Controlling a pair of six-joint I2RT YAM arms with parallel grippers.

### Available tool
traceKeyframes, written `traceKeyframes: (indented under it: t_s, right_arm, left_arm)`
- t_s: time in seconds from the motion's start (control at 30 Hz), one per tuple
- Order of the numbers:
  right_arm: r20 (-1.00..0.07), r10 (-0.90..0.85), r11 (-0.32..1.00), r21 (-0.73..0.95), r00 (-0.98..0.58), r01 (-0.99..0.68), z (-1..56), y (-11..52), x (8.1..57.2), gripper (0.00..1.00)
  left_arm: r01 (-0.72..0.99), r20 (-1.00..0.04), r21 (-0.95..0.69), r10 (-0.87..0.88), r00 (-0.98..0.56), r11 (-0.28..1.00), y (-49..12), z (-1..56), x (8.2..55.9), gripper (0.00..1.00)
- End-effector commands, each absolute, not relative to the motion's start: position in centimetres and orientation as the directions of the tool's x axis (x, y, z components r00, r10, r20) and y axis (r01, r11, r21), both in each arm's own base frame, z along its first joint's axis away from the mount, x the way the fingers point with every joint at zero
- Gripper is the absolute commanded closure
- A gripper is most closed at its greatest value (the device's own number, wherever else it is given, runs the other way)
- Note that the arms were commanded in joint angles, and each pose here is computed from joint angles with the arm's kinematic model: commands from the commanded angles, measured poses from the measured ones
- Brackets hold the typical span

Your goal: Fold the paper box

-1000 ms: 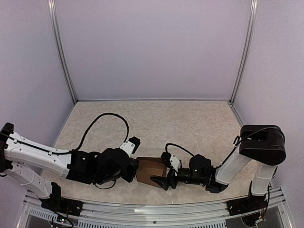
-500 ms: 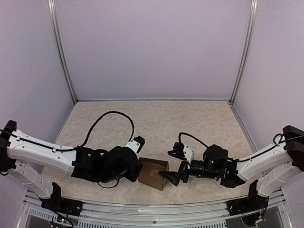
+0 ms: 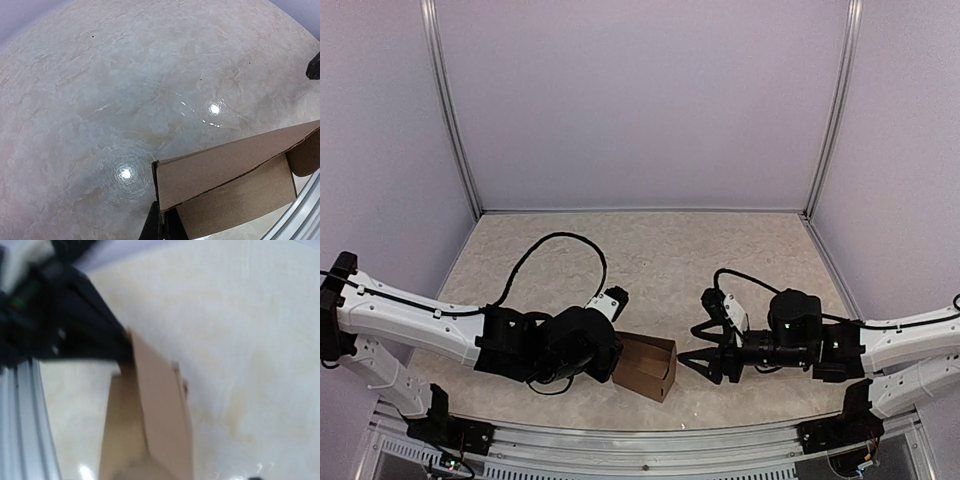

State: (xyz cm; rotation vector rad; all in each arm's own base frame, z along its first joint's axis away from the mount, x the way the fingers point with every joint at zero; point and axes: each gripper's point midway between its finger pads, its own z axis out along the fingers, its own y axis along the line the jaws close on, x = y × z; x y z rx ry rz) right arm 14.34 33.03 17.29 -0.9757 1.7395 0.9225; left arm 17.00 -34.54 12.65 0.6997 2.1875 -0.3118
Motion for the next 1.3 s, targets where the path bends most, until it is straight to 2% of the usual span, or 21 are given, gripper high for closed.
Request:
traceKeyframes:
  t_s: [0.0,0.1,0.17,0.23,0.3,1.27]
  right_arm:
    - [-0.872,-0.321,0.446,0.206,-0.370,-0.871,14.3,32.4,13.8,0.48]
    - [-0.871,-0.316,0.435,0.221,-0.378,-0.873,13.9,32.8,13.4,0.71]
    - [-0.871,-0.316,0.422,0.226,-0.376,-0.878,13.9,33.1,13.0,0.80]
    - [-0.870,-0.319,0.417,0.228,-0.377,-0.880,13.7,33.5,12.8,0.93]
    - [-0.869,-0.320,0.410,0.232,-0.377,-0.882,13.6,33.9,12.6,1.00]
    - [-0.882,-0.327,0.398,0.197,-0.339,-0.896,13.9,37.5,12.9,1.00]
  left_arm:
    - [0.624,-0.614,0.100,0.542,-0.574,0.775,-32.0,8.0,14.9,1.00]
    - [0.625,-0.613,0.102,0.543,-0.573,0.774,-32.1,8.0,14.9,1.00]
    - [0.626,-0.613,0.101,0.544,-0.573,0.774,-32.1,8.0,14.9,1.00]
    - [0.626,-0.612,0.102,0.544,-0.574,0.773,-32.1,7.9,14.9,1.00]
    - [0.625,-0.613,0.102,0.543,-0.573,0.774,-32.2,7.9,15.0,1.00]
    - [0.624,-0.621,0.091,0.534,-0.574,0.776,-32.2,8.1,14.9,1.00]
